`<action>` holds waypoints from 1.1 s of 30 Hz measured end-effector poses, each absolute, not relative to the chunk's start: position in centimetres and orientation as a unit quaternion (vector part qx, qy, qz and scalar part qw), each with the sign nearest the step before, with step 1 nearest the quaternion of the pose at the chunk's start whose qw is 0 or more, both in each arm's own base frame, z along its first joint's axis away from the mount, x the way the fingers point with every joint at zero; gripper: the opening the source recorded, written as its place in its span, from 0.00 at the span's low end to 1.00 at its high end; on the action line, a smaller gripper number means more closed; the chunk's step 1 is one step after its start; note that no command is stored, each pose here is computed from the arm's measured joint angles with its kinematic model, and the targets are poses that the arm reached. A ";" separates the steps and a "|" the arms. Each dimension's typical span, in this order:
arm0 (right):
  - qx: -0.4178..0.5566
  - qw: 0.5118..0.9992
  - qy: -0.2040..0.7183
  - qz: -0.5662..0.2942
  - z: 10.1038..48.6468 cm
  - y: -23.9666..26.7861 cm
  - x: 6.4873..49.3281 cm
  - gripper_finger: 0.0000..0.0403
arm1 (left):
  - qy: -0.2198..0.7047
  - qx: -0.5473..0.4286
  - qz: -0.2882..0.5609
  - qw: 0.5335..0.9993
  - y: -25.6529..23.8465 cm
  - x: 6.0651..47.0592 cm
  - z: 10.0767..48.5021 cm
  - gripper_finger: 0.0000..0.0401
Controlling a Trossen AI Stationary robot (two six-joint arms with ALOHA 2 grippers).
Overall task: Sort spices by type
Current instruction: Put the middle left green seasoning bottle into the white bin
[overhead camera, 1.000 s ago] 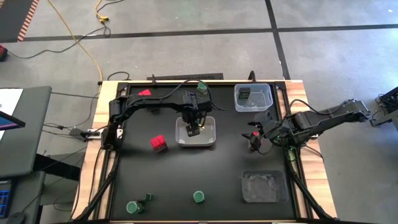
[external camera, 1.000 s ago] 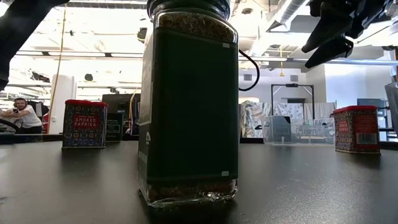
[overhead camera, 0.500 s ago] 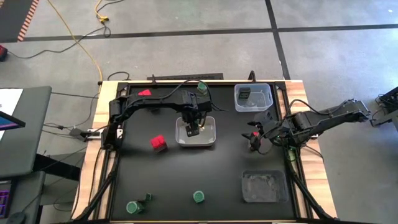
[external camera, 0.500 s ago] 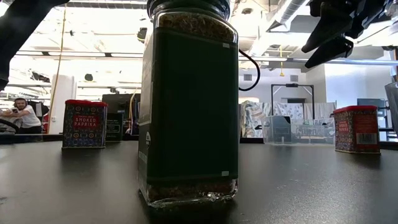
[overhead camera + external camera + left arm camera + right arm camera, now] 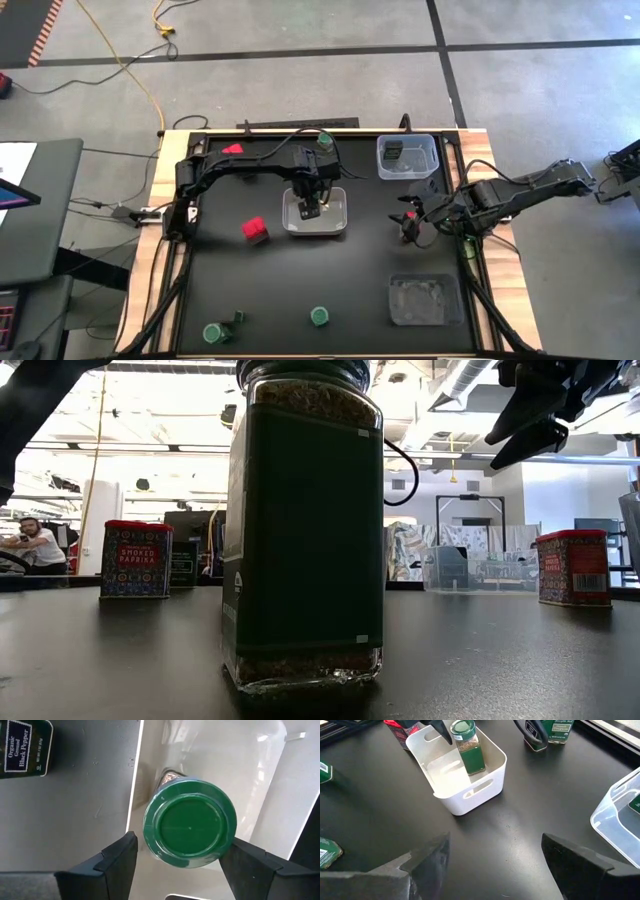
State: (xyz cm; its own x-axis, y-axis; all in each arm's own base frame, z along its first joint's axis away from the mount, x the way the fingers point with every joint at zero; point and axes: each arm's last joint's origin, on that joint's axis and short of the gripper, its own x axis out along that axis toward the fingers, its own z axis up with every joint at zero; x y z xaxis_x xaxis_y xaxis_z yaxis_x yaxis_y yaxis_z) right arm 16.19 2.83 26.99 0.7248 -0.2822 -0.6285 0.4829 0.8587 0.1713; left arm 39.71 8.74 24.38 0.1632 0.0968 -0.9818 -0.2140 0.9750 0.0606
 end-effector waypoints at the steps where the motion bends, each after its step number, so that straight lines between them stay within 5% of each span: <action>1: 0.164 0.914 0.306 -0.209 27.0 2.8 16.2 0.85 | 0.639 -0.049 0.105 0.761 8.7 39.7 24.4 0.64; 33: 0.164 0.914 0.306 -0.209 27.0 2.8 16.2 0.85 | 0.639 0.056 0.028 0.767 8.8 39.9 24.5 0.64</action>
